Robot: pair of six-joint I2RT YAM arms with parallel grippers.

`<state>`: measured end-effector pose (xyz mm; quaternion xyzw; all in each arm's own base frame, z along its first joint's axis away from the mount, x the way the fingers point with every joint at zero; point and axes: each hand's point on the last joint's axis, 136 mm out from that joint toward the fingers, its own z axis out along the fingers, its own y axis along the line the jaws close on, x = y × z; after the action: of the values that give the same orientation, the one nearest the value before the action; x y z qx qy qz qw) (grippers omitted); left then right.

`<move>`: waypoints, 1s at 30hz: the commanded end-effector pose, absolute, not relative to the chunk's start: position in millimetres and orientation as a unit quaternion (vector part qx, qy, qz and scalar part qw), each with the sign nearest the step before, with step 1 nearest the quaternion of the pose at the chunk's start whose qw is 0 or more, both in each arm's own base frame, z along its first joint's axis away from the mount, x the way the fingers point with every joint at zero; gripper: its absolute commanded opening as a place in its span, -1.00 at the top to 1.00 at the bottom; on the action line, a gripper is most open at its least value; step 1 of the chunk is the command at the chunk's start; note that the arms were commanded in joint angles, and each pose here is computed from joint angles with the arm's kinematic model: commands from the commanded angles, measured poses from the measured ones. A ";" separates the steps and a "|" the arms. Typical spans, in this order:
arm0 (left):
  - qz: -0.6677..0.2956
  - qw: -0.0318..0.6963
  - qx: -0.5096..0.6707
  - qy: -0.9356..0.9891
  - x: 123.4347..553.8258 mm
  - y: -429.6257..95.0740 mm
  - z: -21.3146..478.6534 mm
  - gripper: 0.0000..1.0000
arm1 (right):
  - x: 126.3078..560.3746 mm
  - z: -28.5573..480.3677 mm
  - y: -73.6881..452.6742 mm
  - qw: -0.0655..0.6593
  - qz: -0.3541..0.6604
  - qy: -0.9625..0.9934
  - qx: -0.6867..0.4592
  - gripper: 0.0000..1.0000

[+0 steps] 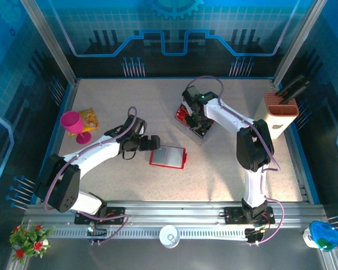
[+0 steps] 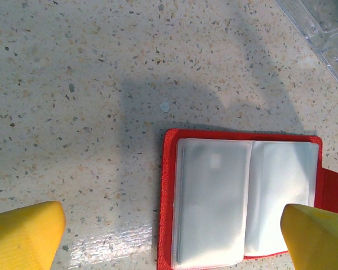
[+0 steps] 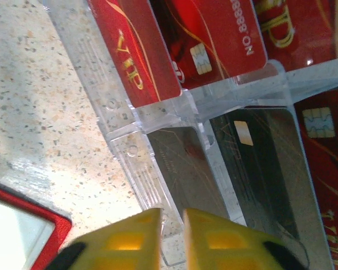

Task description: Put the credit cards into the card holder

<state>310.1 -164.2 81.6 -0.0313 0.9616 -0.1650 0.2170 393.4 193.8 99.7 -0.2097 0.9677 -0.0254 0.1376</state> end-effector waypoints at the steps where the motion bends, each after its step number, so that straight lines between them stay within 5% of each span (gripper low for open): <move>1: -0.165 0.200 -0.024 0.965 302.5 -165.7 75.9 -0.99 | 395.6 127.8 192.2 0.168 -0.043 0.960 -0.219 0.37; 12: -0.163 0.202 -0.020 0.966 303.1 -165.7 75.7 -0.98 | 403.6 109.7 176.2 0.141 -0.115 0.951 -0.250 0.21; 30: -0.161 0.198 -0.018 0.967 306.1 -167.2 73.1 -0.99 | 390.4 75.8 186.2 0.101 -0.109 0.950 -0.275 0.46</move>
<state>309.5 -164.0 75.7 -0.0313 0.9640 -0.1609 0.2094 402.2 181.3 87.7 -0.2588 0.9510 -0.1133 0.1259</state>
